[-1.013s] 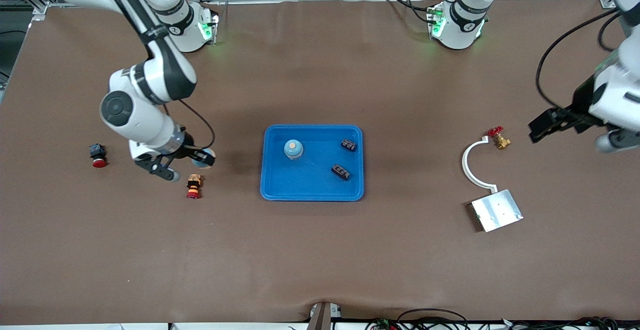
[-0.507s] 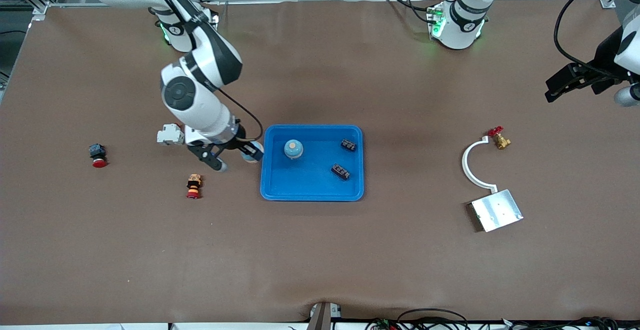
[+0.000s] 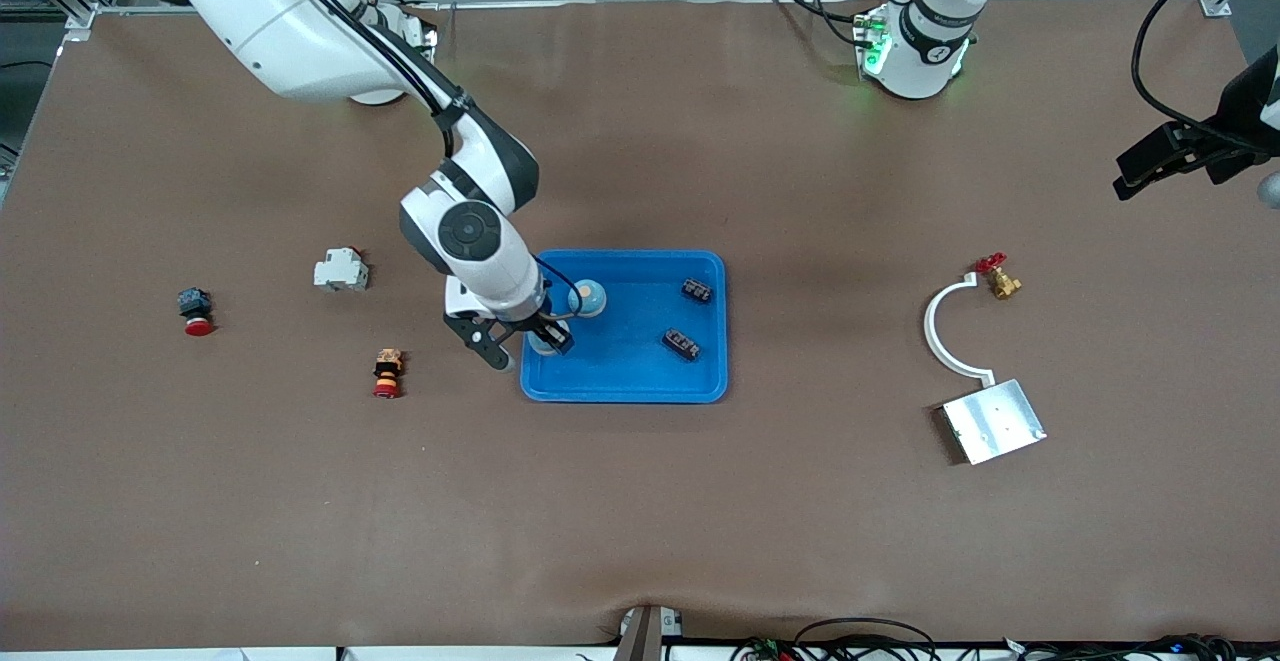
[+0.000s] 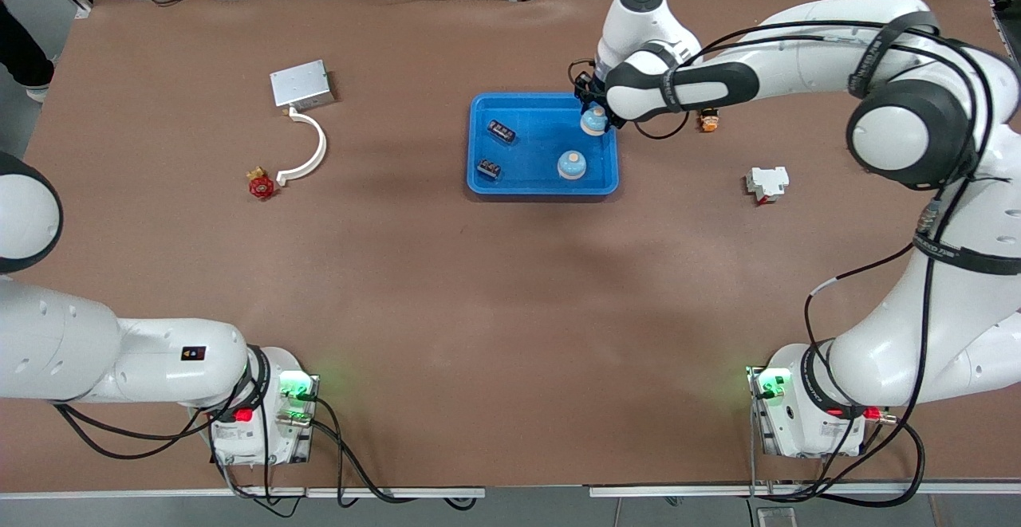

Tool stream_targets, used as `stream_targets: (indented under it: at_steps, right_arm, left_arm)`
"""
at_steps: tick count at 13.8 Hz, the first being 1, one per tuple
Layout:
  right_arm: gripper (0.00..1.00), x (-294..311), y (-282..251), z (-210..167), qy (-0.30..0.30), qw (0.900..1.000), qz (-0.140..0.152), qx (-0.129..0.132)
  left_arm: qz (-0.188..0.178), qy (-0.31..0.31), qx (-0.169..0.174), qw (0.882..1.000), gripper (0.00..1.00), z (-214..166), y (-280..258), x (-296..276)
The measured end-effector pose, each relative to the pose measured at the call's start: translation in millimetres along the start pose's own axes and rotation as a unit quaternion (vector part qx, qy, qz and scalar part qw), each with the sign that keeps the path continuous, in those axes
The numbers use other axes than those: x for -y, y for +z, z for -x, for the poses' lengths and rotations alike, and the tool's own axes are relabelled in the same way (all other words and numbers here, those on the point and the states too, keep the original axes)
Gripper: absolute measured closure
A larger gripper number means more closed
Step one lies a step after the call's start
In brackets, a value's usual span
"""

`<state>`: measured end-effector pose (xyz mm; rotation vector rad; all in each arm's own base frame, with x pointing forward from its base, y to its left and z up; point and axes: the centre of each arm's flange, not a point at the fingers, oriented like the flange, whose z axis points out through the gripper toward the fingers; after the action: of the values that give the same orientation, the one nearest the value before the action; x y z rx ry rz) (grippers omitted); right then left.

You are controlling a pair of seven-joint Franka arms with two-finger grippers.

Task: Place electrolytic capacitor and blue bell in tray
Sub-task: 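Carry the blue bell into the tray and open the right gripper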

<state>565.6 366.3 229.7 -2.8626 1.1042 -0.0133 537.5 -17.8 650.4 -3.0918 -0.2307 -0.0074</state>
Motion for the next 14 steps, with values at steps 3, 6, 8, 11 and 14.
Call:
stream_targets:
  at_steps: [3,6,8,11,14]
  right_arm:
    - [0.33,13.3,14.3,7.2,0.006,1.000,0.006,-0.013]
    - [0.33,21.5,27.9,24.0,0.011,1.000,0.012,-0.024]
    - [0.33,25.2,33.3,30.9,0.015,0.999,0.013,-0.025]
    - [0.33,29.8,43.2,34.4,0.016,0.999,0.015,-0.036]
    - [0.33,34.8,46.8,37.1,0.021,0.999,0.012,-0.041]
  left_arm:
    - [0.000,0.002,-0.002,1.000,0.00,1.5,-2.3,-1.3]
    - [0.000,0.002,-0.002,1.000,0.00,2.1,-2.6,-2.0]
    - [0.000,0.002,-0.001,1.000,0.00,2.1,-1.6,-2.0]
    - [0.000,0.002,-0.003,1.000,0.00,1.9,-2.2,-1.7]
    - [0.001,0.002,-0.007,1.000,0.00,0.4,-4.3,-1.6]
